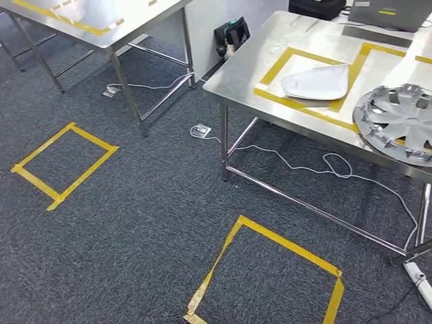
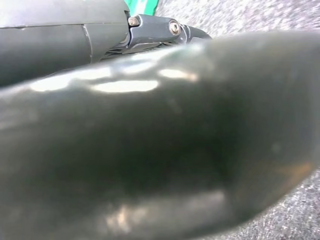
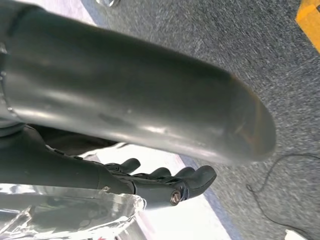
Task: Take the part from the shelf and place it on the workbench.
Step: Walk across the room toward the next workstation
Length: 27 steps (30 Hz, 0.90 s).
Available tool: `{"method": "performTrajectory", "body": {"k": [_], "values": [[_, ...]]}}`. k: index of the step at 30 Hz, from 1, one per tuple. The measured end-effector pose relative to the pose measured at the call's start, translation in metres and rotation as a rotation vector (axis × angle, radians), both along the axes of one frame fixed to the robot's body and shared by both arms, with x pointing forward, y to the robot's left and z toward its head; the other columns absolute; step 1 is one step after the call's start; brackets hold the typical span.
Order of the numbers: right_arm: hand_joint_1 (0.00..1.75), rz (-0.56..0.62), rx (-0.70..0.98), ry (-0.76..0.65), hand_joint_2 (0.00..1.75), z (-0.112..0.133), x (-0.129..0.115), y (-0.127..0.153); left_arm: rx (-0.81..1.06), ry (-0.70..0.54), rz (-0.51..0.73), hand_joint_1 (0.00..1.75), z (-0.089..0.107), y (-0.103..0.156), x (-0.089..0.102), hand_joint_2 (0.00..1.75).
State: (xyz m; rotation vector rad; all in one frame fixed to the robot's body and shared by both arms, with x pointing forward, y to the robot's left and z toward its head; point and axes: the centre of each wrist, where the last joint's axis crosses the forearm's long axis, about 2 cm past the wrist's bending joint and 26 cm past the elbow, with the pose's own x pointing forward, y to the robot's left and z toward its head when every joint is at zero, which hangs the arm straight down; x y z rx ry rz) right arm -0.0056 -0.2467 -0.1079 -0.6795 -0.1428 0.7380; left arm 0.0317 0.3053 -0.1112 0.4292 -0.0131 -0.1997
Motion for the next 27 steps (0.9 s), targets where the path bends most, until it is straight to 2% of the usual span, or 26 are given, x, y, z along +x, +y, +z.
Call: {"method": "performTrajectory", "body": {"k": [27], "values": [[0.0,-0.013,0.021,0.006,0.0,-0.0004,0.0036,-0.0015,0.05,0.022,-0.017,0.0,0.0,-0.0042,-0.0037,0.0]]}}
